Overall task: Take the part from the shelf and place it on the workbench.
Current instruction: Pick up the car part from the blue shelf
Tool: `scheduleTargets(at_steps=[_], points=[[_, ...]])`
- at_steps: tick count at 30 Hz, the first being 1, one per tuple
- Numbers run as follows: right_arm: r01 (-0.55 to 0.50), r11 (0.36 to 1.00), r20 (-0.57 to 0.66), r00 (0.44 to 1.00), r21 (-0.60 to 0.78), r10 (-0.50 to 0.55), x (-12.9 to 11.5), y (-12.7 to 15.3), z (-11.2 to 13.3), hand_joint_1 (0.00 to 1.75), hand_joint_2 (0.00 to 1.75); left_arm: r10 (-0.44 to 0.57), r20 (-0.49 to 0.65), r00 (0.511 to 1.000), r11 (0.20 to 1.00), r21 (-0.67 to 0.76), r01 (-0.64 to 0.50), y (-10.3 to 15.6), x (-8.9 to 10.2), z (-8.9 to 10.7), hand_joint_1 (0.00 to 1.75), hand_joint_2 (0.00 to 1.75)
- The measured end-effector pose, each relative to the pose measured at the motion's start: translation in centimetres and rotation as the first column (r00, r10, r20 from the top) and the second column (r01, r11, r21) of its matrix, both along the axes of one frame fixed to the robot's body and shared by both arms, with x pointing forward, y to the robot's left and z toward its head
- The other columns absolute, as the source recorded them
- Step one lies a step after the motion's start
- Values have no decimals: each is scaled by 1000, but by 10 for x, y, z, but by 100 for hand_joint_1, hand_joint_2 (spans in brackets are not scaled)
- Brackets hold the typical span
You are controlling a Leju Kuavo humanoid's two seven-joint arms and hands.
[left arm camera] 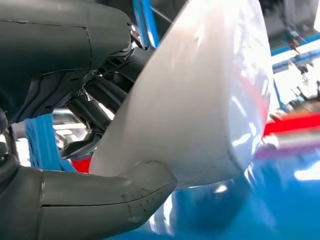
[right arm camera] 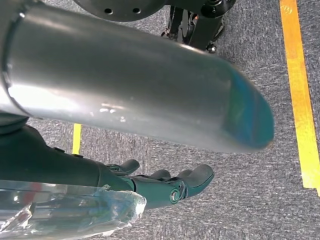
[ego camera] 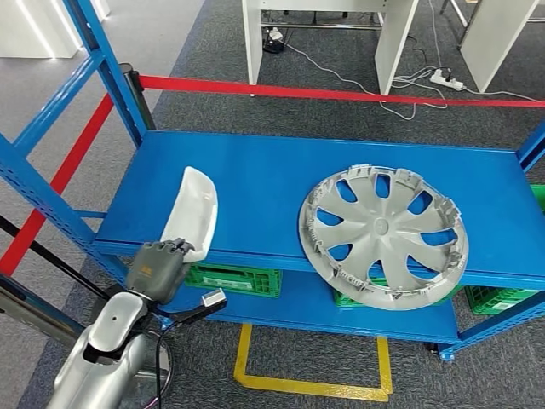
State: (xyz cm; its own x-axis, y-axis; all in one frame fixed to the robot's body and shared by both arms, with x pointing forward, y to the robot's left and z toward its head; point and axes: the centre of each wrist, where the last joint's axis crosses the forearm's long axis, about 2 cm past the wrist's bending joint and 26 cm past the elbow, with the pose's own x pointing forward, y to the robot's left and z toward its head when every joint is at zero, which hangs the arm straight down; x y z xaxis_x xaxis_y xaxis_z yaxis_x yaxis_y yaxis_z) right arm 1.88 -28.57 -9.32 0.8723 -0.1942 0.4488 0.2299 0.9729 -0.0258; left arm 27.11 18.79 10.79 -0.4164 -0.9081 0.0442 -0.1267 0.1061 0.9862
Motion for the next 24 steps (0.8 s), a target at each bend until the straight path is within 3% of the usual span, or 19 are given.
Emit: scheduleTargets(at_steps=[5,10,18,24], points=[[-1,1000,4,1000,0,1,0,1,0,0,0,-9,112,994,1000,7,8,-1,11,26,175,175],[0,1000,4,1000,0,0,-1,1,0,0,0,-25,167,986,1000,9,23,-2,11,35,175,175],[-1,1000,8,1000,1,1,0,3,0,0,0,-96,289,952,995,32,91,-15,15,70,175,175],[-1,1000,11,1000,2,1,0,3,0,0,0,-134,322,937,991,42,128,-21,13,80,175,175]])
